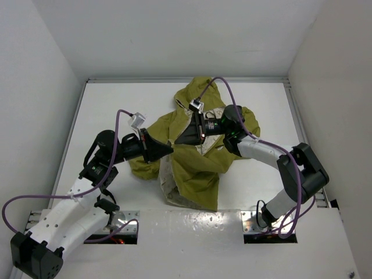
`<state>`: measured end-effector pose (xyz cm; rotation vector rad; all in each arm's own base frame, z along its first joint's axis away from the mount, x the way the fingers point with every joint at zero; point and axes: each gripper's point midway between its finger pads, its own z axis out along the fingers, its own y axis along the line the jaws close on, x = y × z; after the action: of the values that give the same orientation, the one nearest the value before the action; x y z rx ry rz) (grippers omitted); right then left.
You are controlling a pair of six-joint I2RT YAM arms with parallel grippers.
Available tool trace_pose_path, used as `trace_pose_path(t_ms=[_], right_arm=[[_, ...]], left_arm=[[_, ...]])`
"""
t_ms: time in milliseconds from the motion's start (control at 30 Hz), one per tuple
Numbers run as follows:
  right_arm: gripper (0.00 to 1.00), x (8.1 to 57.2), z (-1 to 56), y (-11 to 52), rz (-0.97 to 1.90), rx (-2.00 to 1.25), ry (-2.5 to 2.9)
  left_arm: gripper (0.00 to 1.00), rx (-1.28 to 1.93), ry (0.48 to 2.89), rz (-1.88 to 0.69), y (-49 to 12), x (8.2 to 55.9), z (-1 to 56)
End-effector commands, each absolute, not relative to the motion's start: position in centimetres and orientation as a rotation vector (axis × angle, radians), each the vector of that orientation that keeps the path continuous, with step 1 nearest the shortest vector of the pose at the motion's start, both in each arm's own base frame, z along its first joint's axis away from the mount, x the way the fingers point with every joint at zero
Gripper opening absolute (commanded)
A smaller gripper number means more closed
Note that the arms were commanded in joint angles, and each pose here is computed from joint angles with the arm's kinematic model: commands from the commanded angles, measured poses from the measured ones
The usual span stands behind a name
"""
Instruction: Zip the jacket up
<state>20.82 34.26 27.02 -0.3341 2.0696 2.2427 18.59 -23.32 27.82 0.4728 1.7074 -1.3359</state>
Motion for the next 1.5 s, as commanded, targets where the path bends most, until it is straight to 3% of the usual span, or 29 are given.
trace_pose_path(t_ms=[0,67,100,133,200,633,1133,1267,1367,1400,1467], right_arm=[[0.05,20.1,30.7,34.3,2.246,-0.505,1.889],[0.00,19.7,30.8,34.2,2.232,-0.559,1.864],[0.00,19.6,30.5,34.1,2.221,-0.575,1.857],[0.00,19.5,30.4,34.1,2.219,-0.584,1.857],[0.00,19.1,29.8,33.8,2.197,-0.632,1.843],[0.00,19.9,28.2,33.8,2.132,-0.627,1.863],[0.00,20.2,28.4,34.0,2.122,-0.639,1.839],[0.00,19.8,28.3,34.1,2.120,-0.667,1.832],[0.00,19.7,27.9,34.1,2.117,-0.667,1.837],[0.00,19.5,27.9,34.0,2.118,-0.671,1.838],[0.00,19.3,27.4,33.9,2.116,-0.683,1.848]], left_arm=[[0.00,0.468,1.712,-1.302,-23.3,19.1,27.3],[0.00,0.459,1.712,-1.294,-23.3,19.3,27.3],[0.15,0.445,1.720,-1.306,-23.3,19.2,27.3],[0.23,0.460,1.688,-1.323,-23.4,19.1,28.0],[0.29,0.461,1.672,-1.349,-23.5,18.9,28.5],[0.30,0.491,1.613,-1.436,-24.0,18.1,30.9],[0.30,0.459,1.664,-1.410,-24.3,19.2,29.6],[0.24,0.452,1.663,-1.405,-24.5,19.4,29.5],[0.11,0.425,1.676,-1.399,-24.5,19.8,29.3],[0.00,0.425,1.676,-1.399,-24.5,19.8,29.3],[0.00,0.427,1.667,-1.385,-24.4,19.8,29.5]])
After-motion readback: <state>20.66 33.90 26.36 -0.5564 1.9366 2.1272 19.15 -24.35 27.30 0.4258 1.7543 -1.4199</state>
